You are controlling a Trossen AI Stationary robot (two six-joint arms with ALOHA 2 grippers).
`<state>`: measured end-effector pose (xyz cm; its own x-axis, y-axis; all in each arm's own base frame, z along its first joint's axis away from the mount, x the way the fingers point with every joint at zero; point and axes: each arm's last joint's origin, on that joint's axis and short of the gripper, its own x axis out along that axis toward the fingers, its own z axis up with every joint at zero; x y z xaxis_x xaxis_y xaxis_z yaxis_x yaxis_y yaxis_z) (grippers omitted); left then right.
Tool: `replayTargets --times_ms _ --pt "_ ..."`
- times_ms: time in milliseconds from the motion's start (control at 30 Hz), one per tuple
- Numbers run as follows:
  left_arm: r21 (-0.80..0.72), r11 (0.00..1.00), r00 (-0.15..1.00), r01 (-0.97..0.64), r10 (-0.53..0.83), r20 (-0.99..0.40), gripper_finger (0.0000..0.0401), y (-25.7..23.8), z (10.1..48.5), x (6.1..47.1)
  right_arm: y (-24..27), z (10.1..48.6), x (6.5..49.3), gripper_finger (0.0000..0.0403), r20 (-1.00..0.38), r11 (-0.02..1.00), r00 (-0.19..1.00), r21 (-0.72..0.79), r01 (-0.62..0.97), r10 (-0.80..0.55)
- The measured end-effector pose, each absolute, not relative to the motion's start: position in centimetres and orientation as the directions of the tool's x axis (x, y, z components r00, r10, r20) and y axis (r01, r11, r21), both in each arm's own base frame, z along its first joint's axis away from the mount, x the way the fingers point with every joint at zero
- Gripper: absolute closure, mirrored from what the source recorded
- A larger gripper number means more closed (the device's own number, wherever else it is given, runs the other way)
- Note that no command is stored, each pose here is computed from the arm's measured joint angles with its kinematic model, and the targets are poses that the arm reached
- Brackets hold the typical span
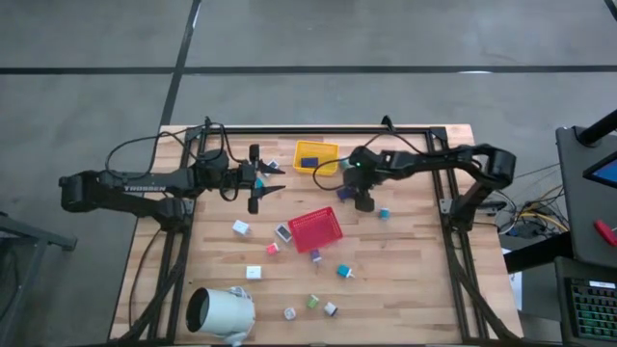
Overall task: Pick & Place Office items
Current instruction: Put the blue digital clock into the yellow bin
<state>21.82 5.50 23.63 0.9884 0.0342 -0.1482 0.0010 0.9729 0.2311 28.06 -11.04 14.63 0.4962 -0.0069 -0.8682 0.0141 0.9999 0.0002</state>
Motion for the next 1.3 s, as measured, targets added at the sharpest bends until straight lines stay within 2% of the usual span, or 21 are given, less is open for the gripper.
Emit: replayTargets --times_ms 333,500,1100,1200,1300 --pt "0.235 0.972 0.988 0.003 0.033 -0.148 0.0215 5.5 23.6 21.8 -11.5 15.8 29.2 0.0177 -0.881 0.999 0.473 -0.023 -0.047 0.002" --pt "0.234 0.972 0.988 0.004 0.032 -0.148 0.0215 5.5 23.6 21.8 -11.6 14.9 29.1 0.0177 -0.905 0.998 0.425 -0.009 -0.058 0.017" --pt "0.235 0.972 0.988 0.003 0.033 -0.149 0.0215 5.5 23.6 21.8 -11.9 12.9 29.4 0.0177 -0.926 0.996 0.377 -0.01 -0.087 0.023" --pt "0.234 0.972 0.988 0.003 0.033 -0.15 0.0215 5.5 23.6 21.8 -11.9 12.9 29.4 0.0185 -0.925 0.996 0.378 -0.01 -0.083 0.022" --pt "0.233 0.973 0.987 0.004 0.033 -0.156 0.0215 5.5 23.5 21.8 -11.9 12.9 29.4 0.021 -0.926 0.996 0.377 -0.01 -0.084 0.023"
